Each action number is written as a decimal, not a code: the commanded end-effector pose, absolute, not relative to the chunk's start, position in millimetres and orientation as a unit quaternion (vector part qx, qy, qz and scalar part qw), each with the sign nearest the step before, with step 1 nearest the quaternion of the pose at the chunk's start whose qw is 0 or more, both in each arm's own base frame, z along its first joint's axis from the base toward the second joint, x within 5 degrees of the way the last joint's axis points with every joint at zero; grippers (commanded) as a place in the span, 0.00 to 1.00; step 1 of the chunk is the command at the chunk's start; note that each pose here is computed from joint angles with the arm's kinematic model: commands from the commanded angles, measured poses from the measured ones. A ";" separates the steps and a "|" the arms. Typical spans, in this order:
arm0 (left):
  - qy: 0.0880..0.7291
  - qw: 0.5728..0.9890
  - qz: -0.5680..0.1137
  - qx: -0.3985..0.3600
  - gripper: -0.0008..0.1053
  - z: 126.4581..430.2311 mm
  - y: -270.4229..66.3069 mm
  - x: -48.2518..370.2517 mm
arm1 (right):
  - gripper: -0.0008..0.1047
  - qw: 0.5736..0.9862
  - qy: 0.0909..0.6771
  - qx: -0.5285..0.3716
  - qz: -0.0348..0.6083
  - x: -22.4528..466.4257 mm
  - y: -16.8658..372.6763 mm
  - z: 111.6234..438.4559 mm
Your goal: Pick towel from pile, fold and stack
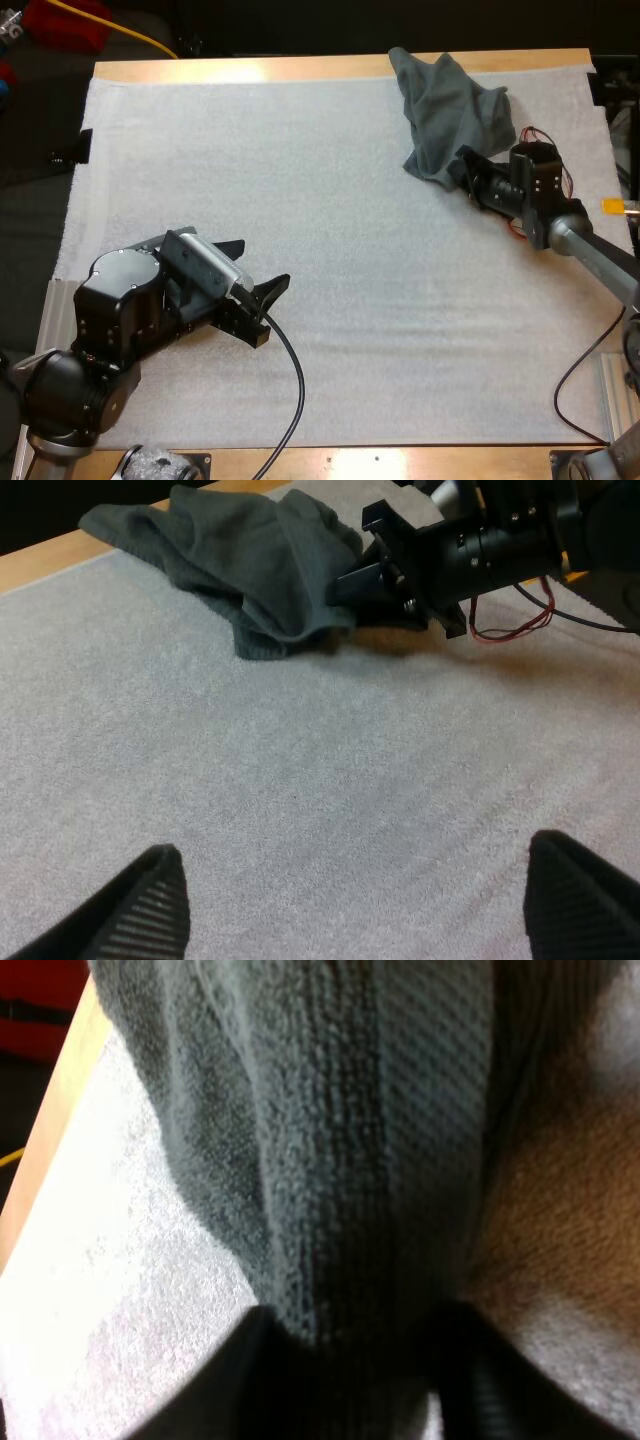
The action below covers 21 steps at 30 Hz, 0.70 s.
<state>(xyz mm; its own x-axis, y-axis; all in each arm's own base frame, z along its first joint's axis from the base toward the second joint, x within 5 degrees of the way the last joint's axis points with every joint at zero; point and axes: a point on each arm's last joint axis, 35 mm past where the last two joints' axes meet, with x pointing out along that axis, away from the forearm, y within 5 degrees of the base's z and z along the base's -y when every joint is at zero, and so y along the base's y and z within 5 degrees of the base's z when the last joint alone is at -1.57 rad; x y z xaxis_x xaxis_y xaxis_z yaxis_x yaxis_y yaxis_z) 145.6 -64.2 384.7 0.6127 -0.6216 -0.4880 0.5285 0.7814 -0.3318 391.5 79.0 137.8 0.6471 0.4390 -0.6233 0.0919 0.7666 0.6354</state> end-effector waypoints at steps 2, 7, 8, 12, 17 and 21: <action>0.297 0.895 -0.322 -0.080 0.64 387.5 -64.7 144.6 | 0.12 0.847 0.405 0.328 0.103 393.0 77.7 139.7; 0.297 0.895 -0.322 -0.080 0.64 387.5 -64.7 144.6 | 0.03 0.848 0.404 0.325 0.105 392.1 77.6 143.4; 0.297 0.895 -0.322 -0.080 0.64 387.5 -64.7 144.6 | 0.03 0.851 0.402 0.321 0.109 391.7 78.5 146.1; 0.297 0.895 -0.322 -0.080 0.64 387.5 -64.7 144.6 | 0.03 0.881 0.382 0.251 0.127 385.2 81.9 169.3; 0.297 0.895 -0.322 -0.080 0.64 387.5 -64.7 144.6 | 0.03 0.914 0.356 0.145 0.130 371.6 84.1 206.5; 0.297 0.895 -0.322 -0.080 0.64 387.5 -64.7 144.6 | 0.03 0.927 0.343 0.051 0.143 363.3 87.9 241.7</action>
